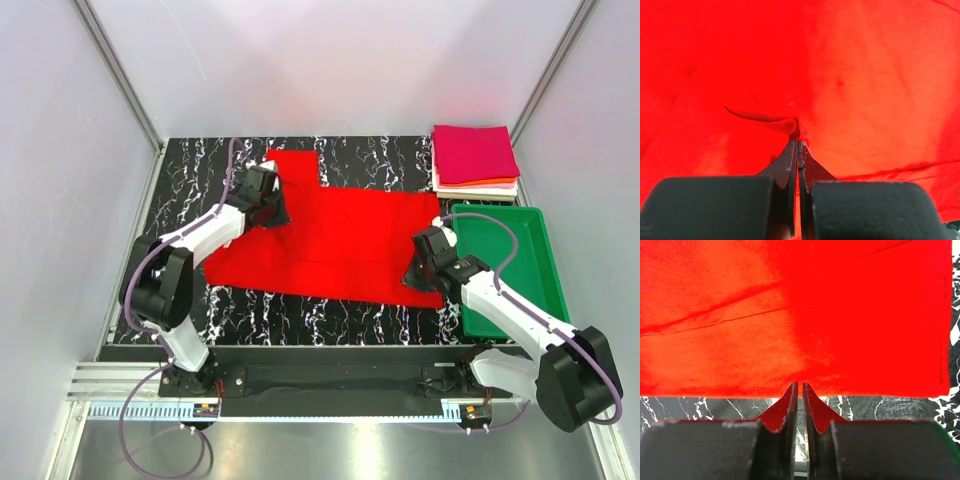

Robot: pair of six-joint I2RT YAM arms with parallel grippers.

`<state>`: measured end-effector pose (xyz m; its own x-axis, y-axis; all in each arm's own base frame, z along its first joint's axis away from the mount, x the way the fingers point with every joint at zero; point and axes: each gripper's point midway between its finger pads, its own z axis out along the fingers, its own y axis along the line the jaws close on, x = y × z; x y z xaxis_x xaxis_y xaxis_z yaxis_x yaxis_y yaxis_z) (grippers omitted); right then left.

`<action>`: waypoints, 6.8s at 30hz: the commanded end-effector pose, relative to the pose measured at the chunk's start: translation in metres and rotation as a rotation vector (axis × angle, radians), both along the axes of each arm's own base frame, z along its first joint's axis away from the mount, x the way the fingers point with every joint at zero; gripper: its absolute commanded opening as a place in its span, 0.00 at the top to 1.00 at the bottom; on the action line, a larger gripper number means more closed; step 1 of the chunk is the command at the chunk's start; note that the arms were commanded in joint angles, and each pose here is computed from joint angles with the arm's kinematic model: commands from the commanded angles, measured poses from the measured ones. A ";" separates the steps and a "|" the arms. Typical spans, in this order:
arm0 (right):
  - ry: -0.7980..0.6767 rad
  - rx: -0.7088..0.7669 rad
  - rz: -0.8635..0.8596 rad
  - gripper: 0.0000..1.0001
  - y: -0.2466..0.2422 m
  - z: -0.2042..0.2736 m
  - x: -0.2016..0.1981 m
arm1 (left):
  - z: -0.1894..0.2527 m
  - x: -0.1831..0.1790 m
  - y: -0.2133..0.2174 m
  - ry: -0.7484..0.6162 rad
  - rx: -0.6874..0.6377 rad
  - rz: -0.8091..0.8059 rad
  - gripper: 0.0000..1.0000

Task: Fold and stack the t-shirts
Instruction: Fold the tshirt

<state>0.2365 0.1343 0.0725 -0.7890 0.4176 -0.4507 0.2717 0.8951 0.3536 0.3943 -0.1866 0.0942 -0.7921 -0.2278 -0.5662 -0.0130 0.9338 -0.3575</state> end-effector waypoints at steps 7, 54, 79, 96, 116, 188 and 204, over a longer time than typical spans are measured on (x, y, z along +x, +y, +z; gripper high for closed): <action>-0.063 0.005 -0.006 0.85 0.001 0.022 0.009 | 0.006 0.028 -0.057 -0.098 -0.094 -0.207 1.00; 0.190 -0.094 -0.081 0.87 -0.013 -0.060 -0.020 | -0.017 0.066 0.061 0.065 0.227 0.027 0.64; 0.098 -0.003 -0.003 0.87 0.003 -0.037 -0.012 | -0.058 -0.098 0.218 0.336 0.161 0.572 0.60; 0.118 -0.069 -0.029 0.87 -0.014 -0.051 -0.023 | -0.084 -0.098 0.255 0.447 0.284 0.690 0.74; 0.038 -0.012 0.022 0.86 -0.003 -0.017 -0.014 | 0.014 -0.052 0.228 0.117 0.149 0.642 0.62; -0.029 -0.018 0.307 0.47 -0.060 -0.008 0.296 | -0.024 0.228 0.158 -0.056 0.002 0.119 0.36; 0.038 0.035 0.359 0.47 -0.055 -0.048 0.297 | -0.062 0.219 0.148 0.071 -0.184 0.177 0.43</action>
